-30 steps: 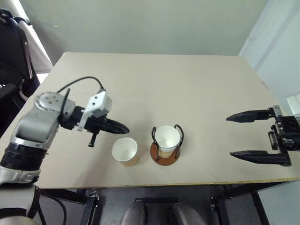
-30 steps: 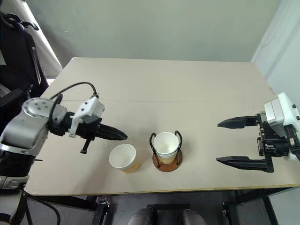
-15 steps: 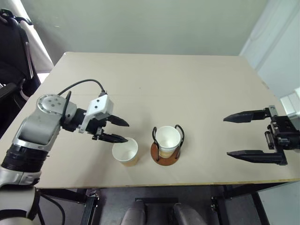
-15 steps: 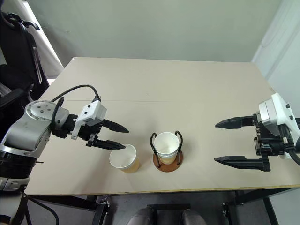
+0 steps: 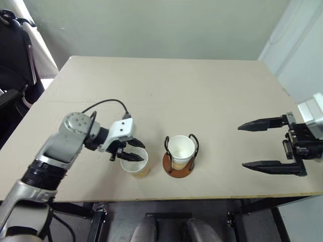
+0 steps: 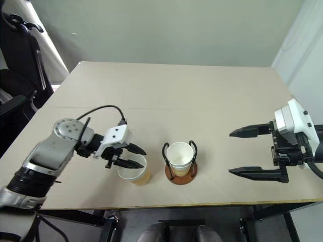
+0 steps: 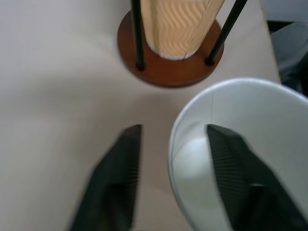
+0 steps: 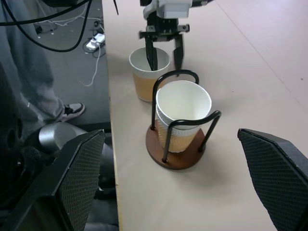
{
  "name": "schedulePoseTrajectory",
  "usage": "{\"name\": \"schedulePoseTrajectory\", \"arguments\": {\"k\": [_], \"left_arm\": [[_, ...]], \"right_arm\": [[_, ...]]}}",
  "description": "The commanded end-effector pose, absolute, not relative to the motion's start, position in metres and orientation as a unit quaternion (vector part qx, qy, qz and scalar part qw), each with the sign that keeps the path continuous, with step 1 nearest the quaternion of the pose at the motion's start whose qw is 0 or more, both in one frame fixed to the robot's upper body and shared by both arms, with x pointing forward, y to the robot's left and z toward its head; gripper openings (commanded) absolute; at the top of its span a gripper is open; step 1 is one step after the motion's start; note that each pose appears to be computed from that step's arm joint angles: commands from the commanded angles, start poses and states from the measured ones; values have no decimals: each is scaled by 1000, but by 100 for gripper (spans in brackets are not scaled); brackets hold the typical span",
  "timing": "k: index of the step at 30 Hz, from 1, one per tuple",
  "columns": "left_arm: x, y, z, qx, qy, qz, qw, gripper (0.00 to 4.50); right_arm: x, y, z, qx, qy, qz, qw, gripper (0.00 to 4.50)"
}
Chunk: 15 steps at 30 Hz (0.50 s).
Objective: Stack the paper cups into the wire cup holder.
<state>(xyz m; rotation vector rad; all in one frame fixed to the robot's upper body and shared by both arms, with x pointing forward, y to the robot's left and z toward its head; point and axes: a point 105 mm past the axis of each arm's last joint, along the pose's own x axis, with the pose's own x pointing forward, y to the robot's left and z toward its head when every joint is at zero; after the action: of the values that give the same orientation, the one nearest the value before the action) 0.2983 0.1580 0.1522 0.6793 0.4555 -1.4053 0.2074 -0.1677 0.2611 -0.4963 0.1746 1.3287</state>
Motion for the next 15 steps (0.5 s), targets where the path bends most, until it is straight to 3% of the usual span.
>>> {"name": "schedulePoseTrajectory", "arguments": {"k": [1, 3, 6, 9, 15], "left_arm": [[296, 155, 164, 311, 182, -633, 685, 68], [289, 154, 169, 298, 174, -648, 679, 4], [277, 154, 181, 280, 158, -675, 664, 4], [274, 155, 212, 263, 114, -692, 662, 4], [293, 145, 314, 293, -55, -689, 661, 4]], "right_arm": [[206, -168, 269, -246, 69, 604, 755, 450], [206, -168, 270, -246, 69, 603, 755, 450], [203, -169, 271, -244, 70, 604, 755, 450], [201, -173, 273, -241, 73, 604, 756, 450], [203, -179, 270, -247, 74, 588, 766, 450]]}}
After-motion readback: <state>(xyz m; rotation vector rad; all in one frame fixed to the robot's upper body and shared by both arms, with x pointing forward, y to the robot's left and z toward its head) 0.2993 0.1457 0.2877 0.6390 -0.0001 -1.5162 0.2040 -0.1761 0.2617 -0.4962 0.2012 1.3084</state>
